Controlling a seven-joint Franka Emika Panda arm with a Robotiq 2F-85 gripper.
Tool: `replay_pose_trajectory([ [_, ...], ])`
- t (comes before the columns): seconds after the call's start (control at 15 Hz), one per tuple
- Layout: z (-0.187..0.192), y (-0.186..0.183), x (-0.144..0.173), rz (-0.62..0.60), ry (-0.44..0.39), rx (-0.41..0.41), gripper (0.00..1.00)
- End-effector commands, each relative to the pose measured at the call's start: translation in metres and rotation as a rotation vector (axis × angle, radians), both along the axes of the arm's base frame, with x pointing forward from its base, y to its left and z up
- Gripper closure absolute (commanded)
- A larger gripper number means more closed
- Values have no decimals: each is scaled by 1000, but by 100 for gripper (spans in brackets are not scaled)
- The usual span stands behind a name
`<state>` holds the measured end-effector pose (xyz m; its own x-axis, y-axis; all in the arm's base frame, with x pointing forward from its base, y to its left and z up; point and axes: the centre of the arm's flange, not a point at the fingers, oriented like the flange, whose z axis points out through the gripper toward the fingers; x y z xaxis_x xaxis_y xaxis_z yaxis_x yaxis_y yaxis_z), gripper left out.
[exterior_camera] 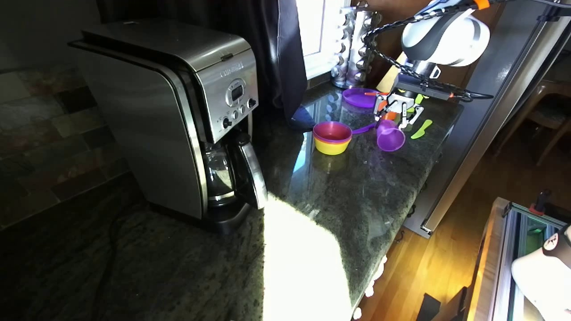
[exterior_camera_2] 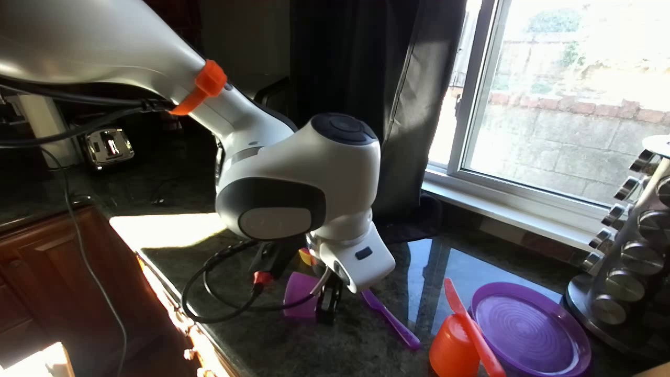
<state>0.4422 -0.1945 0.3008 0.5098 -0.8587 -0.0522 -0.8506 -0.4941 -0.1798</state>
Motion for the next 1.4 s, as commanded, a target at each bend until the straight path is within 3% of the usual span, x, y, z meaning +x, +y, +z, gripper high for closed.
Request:
replay_pose_trajectory([
  [0.0,26,23,-45,-54,-164,-109,60],
  [0.33,35,55,-67,-213,-380,-274,60],
  [0.6,38,61,-67,-307,-494,-404,60],
  [0.93,37,27,-79,-396,-471,-486,60],
  [1.33,34,35,-85,-410,-445,-558,60],
])
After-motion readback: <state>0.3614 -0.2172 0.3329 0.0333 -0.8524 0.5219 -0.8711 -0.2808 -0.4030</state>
